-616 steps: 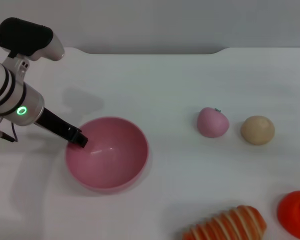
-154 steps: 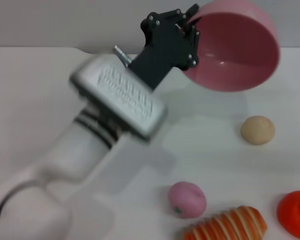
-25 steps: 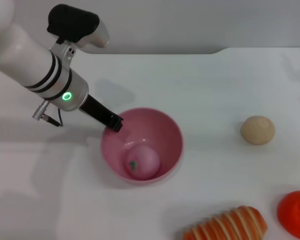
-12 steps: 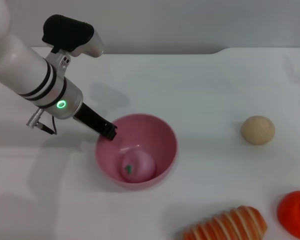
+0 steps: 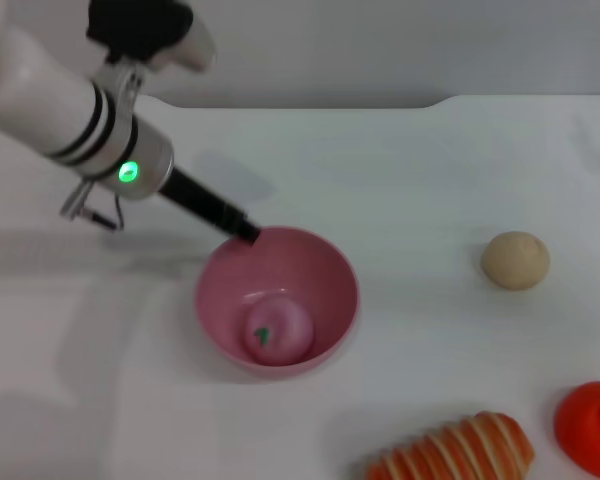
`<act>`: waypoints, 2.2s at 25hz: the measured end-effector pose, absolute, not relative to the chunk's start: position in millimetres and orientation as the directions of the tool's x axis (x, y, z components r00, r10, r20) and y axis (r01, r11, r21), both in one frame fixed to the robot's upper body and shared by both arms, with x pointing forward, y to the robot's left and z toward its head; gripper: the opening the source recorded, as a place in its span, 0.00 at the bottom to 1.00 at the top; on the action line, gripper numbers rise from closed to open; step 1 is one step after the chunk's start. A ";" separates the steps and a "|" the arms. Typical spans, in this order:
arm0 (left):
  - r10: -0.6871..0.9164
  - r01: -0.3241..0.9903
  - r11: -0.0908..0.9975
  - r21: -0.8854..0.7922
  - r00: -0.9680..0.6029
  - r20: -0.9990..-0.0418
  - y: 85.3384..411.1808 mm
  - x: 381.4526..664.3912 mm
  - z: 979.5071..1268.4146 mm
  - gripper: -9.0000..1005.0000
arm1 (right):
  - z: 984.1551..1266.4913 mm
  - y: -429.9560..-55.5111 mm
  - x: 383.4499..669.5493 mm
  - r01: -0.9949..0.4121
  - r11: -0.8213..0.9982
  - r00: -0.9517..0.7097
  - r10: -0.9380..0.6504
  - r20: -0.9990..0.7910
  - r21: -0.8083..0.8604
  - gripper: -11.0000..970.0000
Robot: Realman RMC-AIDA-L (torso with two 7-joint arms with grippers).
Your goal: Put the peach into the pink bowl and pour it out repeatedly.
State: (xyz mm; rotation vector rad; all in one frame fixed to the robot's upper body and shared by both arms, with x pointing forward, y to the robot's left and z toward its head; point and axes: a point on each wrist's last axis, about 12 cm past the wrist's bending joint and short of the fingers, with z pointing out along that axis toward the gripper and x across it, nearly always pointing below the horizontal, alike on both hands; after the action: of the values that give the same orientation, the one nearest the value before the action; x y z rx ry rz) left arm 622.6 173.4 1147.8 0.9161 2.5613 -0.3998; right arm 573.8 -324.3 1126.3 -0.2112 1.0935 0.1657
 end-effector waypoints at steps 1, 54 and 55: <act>0.539 0.660 0.741 -0.122 -0.693 -0.478 172.7 624.0 1153.5 0.27 | 1125.9 -324.4 573.2 -0.237 0.968 0.450 0.030 -0.892 -0.087 0.58; 0.033 0.159 0.985 0.065 0.198 -0.980 295.4 557.0 1059.9 0.83 | 1139.2 -287.9 624.2 -0.068 0.992 0.476 -0.063 -0.877 -0.108 0.58; 0.031 0.159 0.985 0.064 0.201 -0.979 295.0 557.6 1060.6 0.83 | 1141.9 -286.2 626.3 -0.060 0.991 0.484 -0.077 -0.872 -0.120 0.58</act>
State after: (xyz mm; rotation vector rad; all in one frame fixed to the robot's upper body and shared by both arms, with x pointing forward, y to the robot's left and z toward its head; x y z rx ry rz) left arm 557.6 295.0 1060.6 0.1638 1.3674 -0.0899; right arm 626.3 -286.2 1141.9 -0.1412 1.0663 -0.0102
